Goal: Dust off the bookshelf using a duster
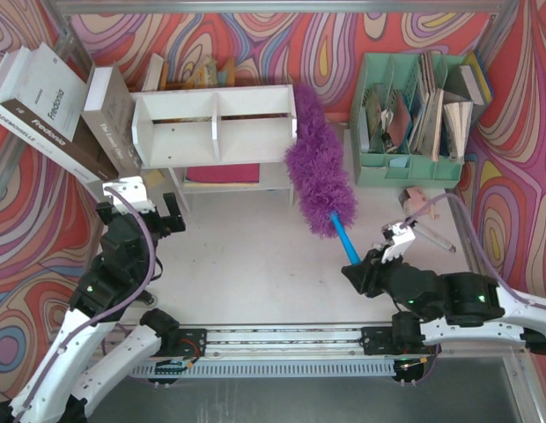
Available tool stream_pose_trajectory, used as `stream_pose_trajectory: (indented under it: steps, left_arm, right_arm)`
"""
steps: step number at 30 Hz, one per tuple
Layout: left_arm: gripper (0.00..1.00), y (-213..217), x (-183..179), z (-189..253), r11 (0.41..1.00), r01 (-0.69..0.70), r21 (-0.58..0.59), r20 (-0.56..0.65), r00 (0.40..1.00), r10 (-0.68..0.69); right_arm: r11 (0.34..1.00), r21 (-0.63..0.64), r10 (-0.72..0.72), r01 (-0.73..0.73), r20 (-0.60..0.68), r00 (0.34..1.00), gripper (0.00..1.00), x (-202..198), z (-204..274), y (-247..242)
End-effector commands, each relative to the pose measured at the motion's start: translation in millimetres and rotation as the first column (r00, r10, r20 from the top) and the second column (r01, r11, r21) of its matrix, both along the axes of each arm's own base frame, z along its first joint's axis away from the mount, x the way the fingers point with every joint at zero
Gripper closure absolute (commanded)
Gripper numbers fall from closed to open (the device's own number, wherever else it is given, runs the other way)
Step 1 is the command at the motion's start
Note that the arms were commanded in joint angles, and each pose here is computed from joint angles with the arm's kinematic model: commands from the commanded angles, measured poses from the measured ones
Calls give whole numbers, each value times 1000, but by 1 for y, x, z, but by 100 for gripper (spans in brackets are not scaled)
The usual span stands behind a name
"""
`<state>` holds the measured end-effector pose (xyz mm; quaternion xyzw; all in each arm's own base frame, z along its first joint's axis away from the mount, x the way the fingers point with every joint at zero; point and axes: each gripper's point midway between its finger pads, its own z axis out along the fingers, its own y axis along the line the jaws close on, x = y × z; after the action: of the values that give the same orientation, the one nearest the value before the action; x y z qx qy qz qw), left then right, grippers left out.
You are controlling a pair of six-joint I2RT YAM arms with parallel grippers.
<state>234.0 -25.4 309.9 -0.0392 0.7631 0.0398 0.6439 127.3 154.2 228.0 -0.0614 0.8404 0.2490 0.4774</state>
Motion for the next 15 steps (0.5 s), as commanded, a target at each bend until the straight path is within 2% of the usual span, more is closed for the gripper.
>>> stream_pose_trajectory:
  steps: [1, 7, 11, 15]
  left_arm:
    - [2, 4, 1, -7, 999, -17, 30, -21, 1000, 17]
    - [1, 4, 2, -7, 999, -21, 32, -22, 1000, 22]
    - [2, 6, 1, -6, 999, -27, 32, -18, 999, 28]
    - [1, 9, -1, -3, 999, -43, 22, -1, 999, 43]
  right_arm:
    - [993, 113, 0, -16, 146, 989, 100, 9, 42, -5]
    - [985, 151, 48, -89, 254, 966, 100, 11, 67, 8]
    - [977, 66, 177, -201, 269, 947, 100, 3, 66, 29]
    - [938, -55, 347, -343, 180, 920, 100, -16, 39, 50]
